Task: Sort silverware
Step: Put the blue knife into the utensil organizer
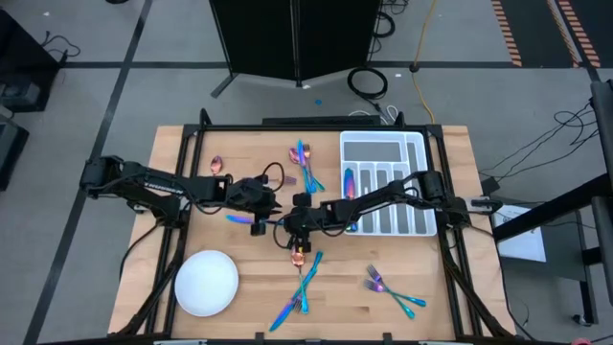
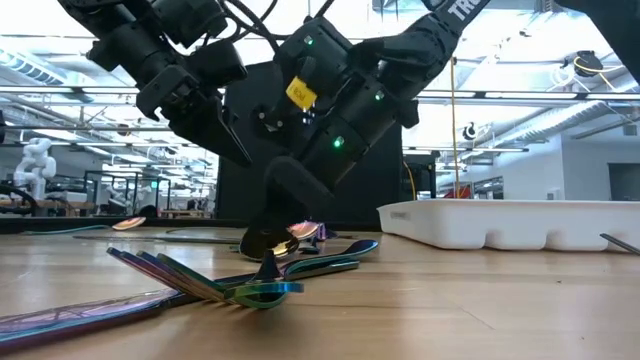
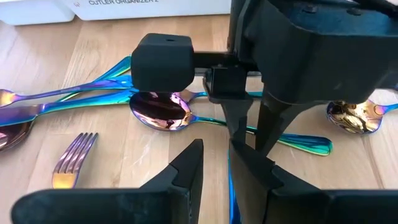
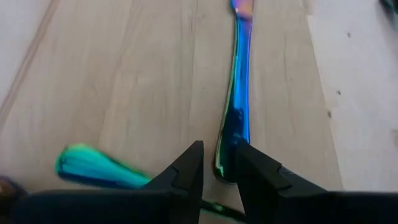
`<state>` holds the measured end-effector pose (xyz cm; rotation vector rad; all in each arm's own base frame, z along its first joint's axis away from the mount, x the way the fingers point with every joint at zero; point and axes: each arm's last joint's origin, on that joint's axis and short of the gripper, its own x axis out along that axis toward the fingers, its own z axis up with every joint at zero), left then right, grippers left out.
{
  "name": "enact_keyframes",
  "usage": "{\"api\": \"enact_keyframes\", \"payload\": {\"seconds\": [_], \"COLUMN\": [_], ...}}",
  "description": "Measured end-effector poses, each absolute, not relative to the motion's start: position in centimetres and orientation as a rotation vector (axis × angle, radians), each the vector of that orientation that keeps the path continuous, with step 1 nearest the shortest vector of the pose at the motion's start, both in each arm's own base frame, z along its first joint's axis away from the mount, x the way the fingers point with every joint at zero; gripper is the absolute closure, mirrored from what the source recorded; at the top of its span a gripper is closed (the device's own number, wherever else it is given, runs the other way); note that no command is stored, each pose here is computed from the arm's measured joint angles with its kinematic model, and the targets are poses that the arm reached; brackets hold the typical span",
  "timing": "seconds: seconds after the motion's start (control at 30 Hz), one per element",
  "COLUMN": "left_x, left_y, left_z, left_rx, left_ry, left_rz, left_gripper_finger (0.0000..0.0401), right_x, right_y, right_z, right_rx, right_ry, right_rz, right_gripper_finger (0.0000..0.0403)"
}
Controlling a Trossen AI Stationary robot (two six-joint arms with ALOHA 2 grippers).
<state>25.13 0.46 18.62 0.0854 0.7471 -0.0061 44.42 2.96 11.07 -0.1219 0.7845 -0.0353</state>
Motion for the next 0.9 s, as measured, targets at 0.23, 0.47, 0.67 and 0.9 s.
{"api": "enact_keyframes", "payload": {"seconds": [0.23,0.47,0.67,0.9], "left_x": [24.9,23.1,23.4,23.7], "left_y": [0.5,0.3,-0.4,-0.8], "left_z": [18.4,16.9,16.9,15.6], "left_rx": [0.066,-0.031,-0.038,0.017], "left_ry": [0.778,1.021,0.998,1.062], "left_rz": [0.000,0.008,-0.049,-0.087], "left_gripper_finger": [0.0321,0.0321,0.0321,0.0321], "right_x": [44.6,44.5,44.5,44.4], "right_y": [3.0,2.9,2.6,2.4], "right_z": [10.6,10.5,10.4,10.4], "right_rx": [-0.114,-0.086,-0.037,-0.032], "right_ry": [0.781,0.796,0.802,0.811], "right_rz": [-0.041,-0.055,-0.081,-0.089], "right_gripper_finger": [0.0325,0.0325,0.0326,0.0326]}}
